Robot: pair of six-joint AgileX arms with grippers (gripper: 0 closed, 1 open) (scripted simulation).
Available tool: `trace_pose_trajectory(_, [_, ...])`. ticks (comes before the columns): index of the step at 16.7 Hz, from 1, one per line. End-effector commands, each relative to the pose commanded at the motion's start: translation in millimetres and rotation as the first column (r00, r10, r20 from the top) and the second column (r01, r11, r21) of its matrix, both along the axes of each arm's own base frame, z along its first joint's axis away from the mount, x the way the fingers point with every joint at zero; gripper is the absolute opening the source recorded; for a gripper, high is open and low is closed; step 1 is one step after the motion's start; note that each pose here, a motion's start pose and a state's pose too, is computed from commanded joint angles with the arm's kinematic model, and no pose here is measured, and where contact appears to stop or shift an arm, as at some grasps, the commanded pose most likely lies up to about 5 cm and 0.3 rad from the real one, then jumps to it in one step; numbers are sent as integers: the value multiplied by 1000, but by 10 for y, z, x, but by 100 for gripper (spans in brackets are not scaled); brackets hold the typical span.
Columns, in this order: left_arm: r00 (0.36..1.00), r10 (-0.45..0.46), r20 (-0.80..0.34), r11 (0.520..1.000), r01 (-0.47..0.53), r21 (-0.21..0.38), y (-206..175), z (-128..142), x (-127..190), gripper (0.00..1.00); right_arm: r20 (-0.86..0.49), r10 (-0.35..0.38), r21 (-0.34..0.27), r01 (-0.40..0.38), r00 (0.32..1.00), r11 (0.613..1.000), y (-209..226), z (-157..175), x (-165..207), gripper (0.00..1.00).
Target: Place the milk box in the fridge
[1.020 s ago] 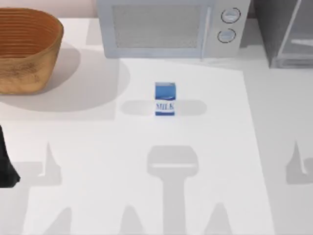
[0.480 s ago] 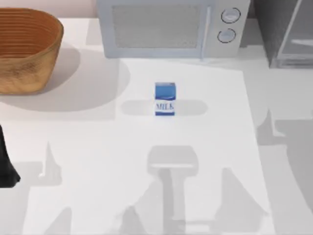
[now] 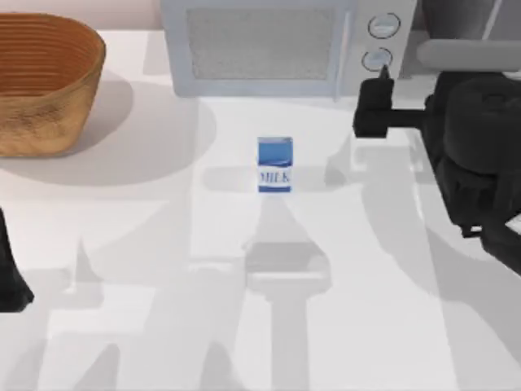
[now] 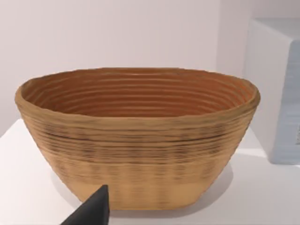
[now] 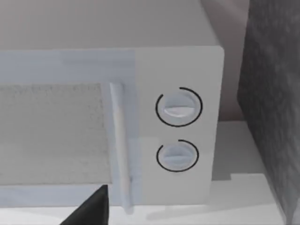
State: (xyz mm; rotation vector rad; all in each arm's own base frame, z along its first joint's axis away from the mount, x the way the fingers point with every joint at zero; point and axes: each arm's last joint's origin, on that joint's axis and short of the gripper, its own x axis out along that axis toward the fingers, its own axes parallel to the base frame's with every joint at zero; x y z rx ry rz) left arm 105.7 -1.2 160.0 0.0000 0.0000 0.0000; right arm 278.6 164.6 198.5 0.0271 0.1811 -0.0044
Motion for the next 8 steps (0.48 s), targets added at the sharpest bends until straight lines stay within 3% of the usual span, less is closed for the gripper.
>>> trace_pose_trajectory(4, [1000, 0, 0, 1000, 0, 0, 0, 0, 0, 100, -13, -1, -9, 1, 1000, 1000, 727, -566, 217, 100])
trace_pose_trajectory(8, [1000, 0, 0, 1000, 0, 0, 0, 0, 0, 100, -17, -2, -18, 2, 1000, 1000, 1253, -1184, 197, 100])
